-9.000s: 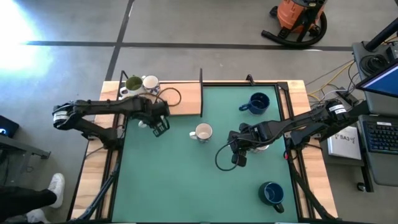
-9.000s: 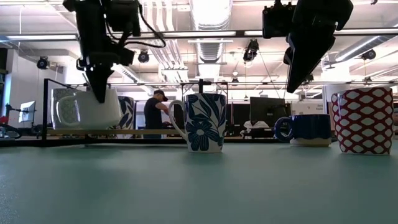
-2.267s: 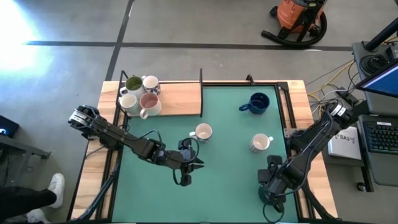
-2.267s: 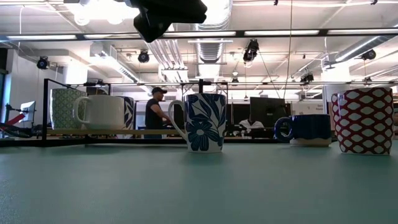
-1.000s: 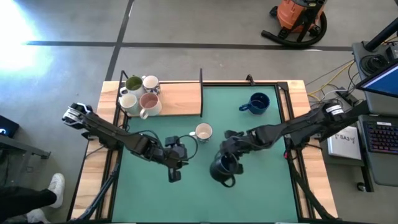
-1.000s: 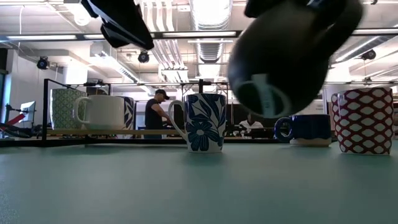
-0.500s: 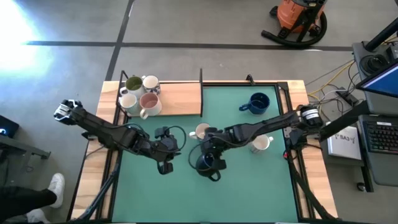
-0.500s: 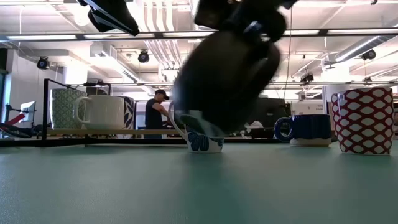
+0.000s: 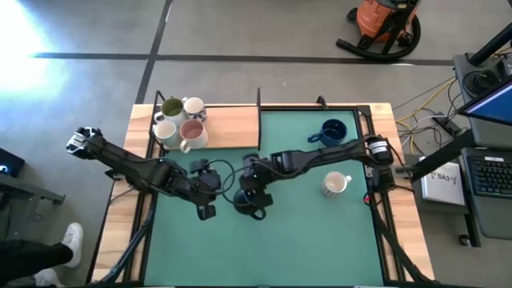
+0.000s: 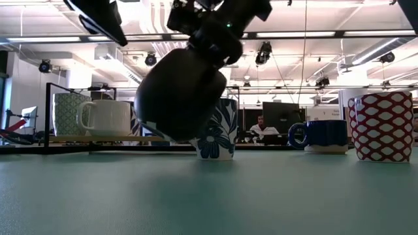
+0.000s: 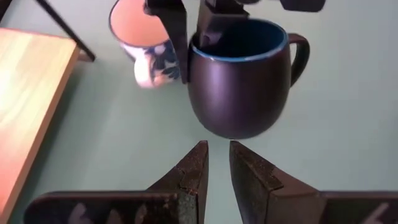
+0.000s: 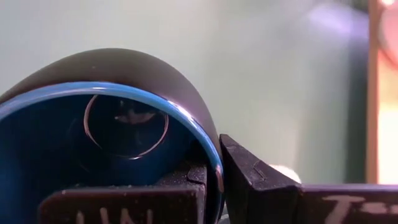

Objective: Place coffee mugs
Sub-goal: Put the black-blue mug on the shelf

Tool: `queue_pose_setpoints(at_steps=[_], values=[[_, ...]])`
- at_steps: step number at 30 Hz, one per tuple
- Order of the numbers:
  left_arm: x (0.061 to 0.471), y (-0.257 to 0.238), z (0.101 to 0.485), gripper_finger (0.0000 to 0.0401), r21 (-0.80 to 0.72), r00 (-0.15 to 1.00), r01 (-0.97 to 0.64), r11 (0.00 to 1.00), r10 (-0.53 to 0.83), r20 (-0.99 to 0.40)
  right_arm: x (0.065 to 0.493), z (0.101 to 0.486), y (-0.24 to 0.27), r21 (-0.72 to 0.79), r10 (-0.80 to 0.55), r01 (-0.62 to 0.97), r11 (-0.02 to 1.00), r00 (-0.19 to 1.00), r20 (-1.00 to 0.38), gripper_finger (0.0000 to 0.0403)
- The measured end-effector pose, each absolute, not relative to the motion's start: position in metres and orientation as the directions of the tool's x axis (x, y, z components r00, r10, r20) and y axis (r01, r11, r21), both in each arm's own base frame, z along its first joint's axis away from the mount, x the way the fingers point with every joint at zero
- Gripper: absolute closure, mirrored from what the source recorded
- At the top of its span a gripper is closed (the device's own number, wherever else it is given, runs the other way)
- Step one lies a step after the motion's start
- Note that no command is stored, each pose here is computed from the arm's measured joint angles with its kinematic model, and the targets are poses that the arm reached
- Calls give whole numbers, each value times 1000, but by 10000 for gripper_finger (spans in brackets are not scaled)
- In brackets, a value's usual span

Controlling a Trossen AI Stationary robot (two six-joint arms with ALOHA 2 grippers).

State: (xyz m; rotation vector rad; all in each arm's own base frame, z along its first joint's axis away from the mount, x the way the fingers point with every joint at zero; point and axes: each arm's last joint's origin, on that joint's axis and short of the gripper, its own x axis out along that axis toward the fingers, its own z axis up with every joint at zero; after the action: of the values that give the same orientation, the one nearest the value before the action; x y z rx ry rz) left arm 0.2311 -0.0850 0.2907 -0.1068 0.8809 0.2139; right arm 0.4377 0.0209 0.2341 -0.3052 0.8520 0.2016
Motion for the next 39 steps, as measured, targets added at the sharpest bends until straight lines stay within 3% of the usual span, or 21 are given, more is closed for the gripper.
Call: queue_pose_setpoints(at_steps=[21, 27, 39], values=[[215, -78, 302, 354, 1, 623, -228, 974, 146, -769, 495, 219, -19, -362, -130, -285, 888, 600, -790, 376], [213, -77, 301, 354, 13, 608, -229, 973, 153, -779, 498, 222, -30, -437, -215, -262, 860, 590, -778, 375], [211, -76, 303, 354, 8, 614, -228, 974, 150, -774, 496, 222, -45, -427, -230, -228, 875, 580, -782, 373]])
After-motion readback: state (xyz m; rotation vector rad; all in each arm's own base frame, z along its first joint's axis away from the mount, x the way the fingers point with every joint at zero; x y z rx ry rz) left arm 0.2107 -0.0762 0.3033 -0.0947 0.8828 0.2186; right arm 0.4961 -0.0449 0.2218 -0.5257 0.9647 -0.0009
